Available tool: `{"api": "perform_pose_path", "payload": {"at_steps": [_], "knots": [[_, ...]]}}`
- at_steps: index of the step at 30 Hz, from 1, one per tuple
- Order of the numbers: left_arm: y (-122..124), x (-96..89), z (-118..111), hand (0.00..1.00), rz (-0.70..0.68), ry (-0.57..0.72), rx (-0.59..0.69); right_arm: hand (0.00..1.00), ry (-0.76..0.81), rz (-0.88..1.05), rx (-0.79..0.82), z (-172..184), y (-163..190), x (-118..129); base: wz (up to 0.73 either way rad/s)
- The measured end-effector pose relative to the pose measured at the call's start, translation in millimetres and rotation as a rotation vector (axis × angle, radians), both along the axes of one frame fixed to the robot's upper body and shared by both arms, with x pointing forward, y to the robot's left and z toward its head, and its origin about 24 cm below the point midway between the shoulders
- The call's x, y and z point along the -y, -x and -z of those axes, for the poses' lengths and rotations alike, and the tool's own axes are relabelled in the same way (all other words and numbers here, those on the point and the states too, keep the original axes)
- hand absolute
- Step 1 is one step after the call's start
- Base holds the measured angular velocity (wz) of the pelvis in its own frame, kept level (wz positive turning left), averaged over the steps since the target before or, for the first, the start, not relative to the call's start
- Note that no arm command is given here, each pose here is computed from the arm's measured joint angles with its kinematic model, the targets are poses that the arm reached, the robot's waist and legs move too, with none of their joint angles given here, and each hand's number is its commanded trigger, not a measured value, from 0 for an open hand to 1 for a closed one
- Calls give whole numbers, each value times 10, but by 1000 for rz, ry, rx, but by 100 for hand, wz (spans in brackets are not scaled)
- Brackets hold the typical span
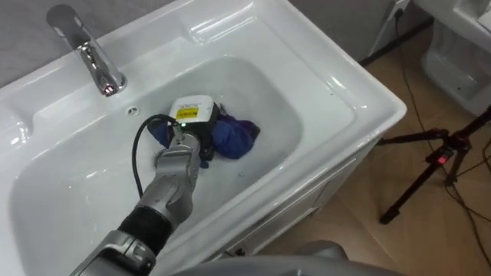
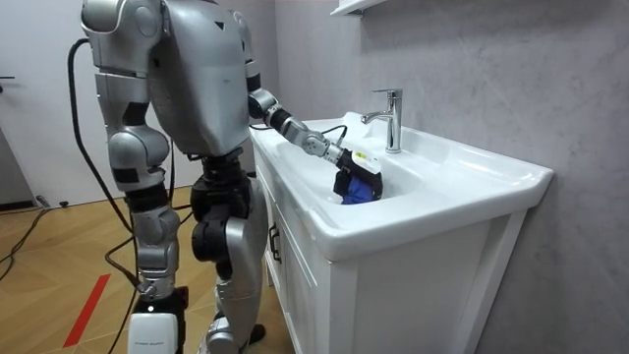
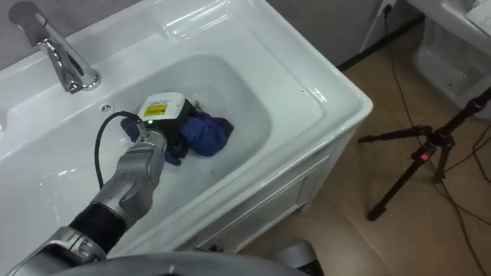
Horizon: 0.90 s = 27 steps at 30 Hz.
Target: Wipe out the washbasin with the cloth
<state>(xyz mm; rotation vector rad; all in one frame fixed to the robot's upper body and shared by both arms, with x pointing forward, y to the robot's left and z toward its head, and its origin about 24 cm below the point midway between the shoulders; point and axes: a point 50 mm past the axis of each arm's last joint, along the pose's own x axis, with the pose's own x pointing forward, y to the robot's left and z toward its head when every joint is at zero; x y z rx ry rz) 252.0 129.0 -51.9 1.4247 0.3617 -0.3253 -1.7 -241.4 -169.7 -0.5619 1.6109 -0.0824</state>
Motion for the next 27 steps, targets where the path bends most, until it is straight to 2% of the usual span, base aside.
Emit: {"api": "perform_pose_path", "payload": {"at_steps": [4,12,17,27], "knots": [[-38,-112,63,100,-22,-24,-18,0,-1,-16,-2,-3,-6,14,-20],[-17,-436,199,100,-129,-75,-50,0,35,87,-18,-34,155,106,-11],[24,-770,202,100,-243,-128,-66,0,61,120,-60,-68,290,182,-18],[166,-883,282,100,-184,-293,-91,0,61,114,-36,-85,248,223,-4]]}}
